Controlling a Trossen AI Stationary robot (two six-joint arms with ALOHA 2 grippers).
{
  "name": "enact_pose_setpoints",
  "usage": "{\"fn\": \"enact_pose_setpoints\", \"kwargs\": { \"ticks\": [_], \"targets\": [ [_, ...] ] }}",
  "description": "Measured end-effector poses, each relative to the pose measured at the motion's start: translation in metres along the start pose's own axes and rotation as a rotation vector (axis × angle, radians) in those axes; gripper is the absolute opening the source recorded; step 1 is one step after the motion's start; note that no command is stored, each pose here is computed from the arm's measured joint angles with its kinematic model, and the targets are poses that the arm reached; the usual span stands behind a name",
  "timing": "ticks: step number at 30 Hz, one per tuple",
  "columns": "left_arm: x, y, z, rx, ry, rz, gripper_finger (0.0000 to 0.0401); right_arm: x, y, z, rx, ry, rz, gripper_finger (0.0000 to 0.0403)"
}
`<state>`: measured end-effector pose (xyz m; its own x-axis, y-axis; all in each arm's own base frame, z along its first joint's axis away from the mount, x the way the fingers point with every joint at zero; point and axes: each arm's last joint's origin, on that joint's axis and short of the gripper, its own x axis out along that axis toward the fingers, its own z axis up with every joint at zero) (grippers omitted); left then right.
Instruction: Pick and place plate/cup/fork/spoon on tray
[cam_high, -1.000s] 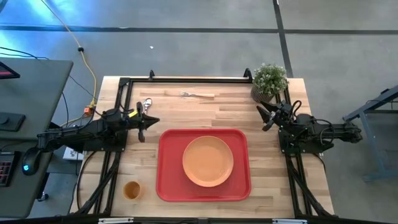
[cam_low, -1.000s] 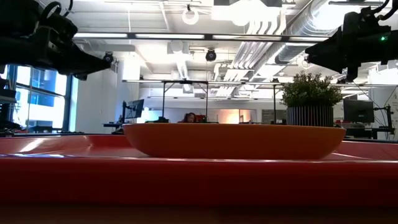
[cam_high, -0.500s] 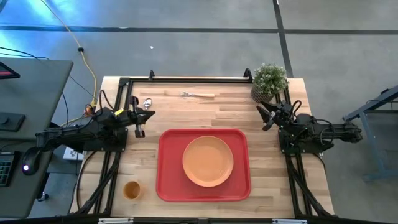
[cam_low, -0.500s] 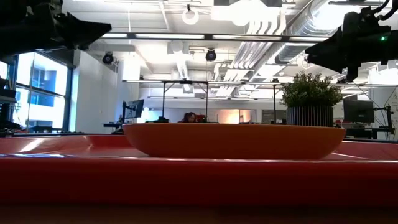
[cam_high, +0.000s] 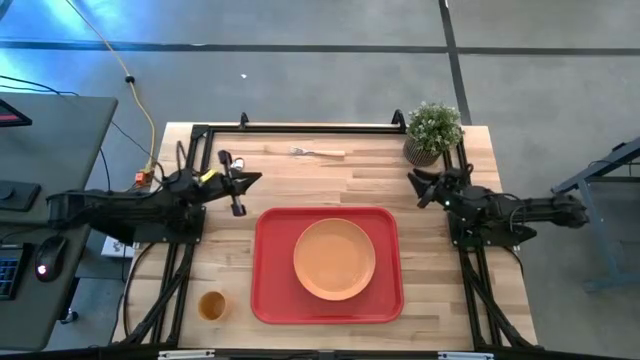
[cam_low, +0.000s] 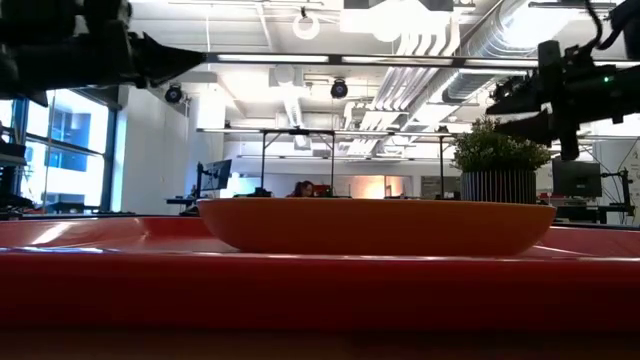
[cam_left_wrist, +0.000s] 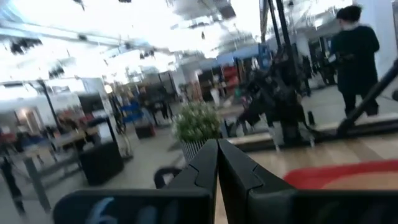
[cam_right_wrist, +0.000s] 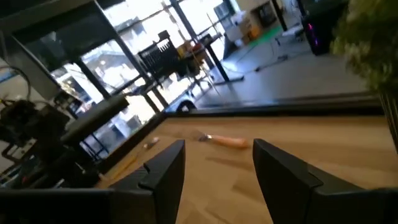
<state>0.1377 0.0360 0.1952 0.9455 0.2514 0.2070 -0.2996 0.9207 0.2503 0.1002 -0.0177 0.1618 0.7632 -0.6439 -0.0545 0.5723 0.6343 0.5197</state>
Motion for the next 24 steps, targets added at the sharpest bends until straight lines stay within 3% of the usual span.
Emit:
{"fn": "enact_pose_setpoints", "kwargs": {
  "ticks": [6,9,12,16,21,24],
  "targets": [
    [0.022,-0.003,-0.008,-0.089,0.119,-0.047,0.004,0.009,-0.005,-0.012,-0.026,0.0,-0.197,0.0179],
    [0.03,-0.005,-0.014,-0.13,0.171,-0.064,0.0063,0.012,-0.002,-0.014,-0.062,-0.006,-0.208,0.0179],
    [0.037,-0.007,-0.021,-0.157,0.225,-0.071,0.0083,0.015,0.002,-0.012,-0.129,-0.017,-0.176,0.0179],
    [0.05,-0.009,-0.025,-0.219,0.269,-0.102,0.0107,0.018,0.007,-0.006,-0.032,-0.074,-0.144,0.0179],
    [0.073,-0.021,-0.033,-0.29,0.337,-0.172,0.0131,0.023,0.013,-0.01,0.028,0.049,0.054,0.0179],
    [0.088,-0.034,-0.04,-0.297,0.386,-0.217,0.0144,0.025,0.016,-0.018,0.032,0.127,0.071,0.0179]
  ]
}}
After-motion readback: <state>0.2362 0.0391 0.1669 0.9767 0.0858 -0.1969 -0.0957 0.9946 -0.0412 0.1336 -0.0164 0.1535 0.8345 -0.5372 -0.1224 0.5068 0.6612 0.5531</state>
